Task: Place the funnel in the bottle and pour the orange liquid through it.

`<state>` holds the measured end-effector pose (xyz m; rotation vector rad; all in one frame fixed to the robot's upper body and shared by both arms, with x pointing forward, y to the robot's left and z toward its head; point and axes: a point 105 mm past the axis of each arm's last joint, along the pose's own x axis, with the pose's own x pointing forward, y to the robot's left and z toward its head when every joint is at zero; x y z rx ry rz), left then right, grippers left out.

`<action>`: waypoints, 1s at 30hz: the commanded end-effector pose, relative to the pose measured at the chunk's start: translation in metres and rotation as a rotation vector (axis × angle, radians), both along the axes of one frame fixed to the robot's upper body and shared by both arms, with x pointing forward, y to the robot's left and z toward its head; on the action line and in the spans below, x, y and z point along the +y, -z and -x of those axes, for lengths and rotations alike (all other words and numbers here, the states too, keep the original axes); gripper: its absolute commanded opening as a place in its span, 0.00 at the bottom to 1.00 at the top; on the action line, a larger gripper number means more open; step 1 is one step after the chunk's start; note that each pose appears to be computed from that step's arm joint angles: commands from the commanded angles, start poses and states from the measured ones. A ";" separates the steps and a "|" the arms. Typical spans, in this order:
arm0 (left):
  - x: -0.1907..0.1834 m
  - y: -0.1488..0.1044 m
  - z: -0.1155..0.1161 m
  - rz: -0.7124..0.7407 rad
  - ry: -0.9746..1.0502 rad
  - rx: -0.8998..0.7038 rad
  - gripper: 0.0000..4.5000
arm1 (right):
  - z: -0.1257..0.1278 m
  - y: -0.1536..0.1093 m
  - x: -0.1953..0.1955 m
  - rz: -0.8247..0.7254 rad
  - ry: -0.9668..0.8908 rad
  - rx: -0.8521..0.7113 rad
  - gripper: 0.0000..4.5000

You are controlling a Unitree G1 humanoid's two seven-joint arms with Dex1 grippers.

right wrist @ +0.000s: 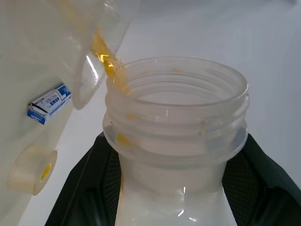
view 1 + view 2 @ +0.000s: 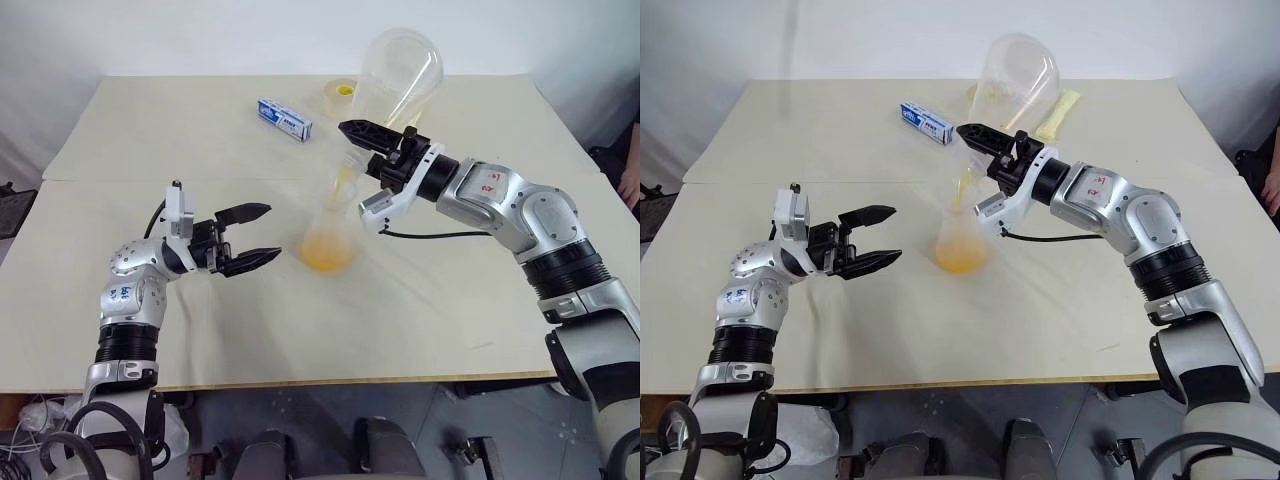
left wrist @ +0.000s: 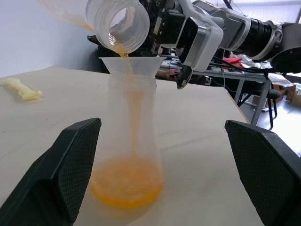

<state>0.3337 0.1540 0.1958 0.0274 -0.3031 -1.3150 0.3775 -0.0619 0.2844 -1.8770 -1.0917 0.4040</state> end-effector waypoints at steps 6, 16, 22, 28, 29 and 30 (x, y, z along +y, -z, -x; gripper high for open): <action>0.000 -0.013 0.001 0.025 0.002 -0.052 1.00 | 0.005 -0.020 0.000 0.000 -0.016 -0.081 0.55; -0.001 -0.013 -0.001 0.023 0.000 -0.053 1.00 | 0.007 -0.023 0.001 -0.002 -0.025 -0.115 0.55; -0.001 -0.013 -0.002 0.023 0.001 -0.053 1.00 | 0.009 -0.024 0.003 -0.007 -0.035 -0.117 0.55; -0.002 -0.010 -0.005 0.004 0.000 -0.047 1.00 | 0.011 -0.020 0.004 -0.038 -0.030 -0.074 0.55; -0.003 -0.010 -0.006 0.005 -0.003 -0.050 1.00 | 0.012 -0.019 0.004 -0.050 -0.029 -0.058 0.55; -0.004 -0.010 -0.007 0.005 -0.009 -0.051 1.00 | 0.011 -0.018 0.003 -0.063 -0.023 -0.041 0.55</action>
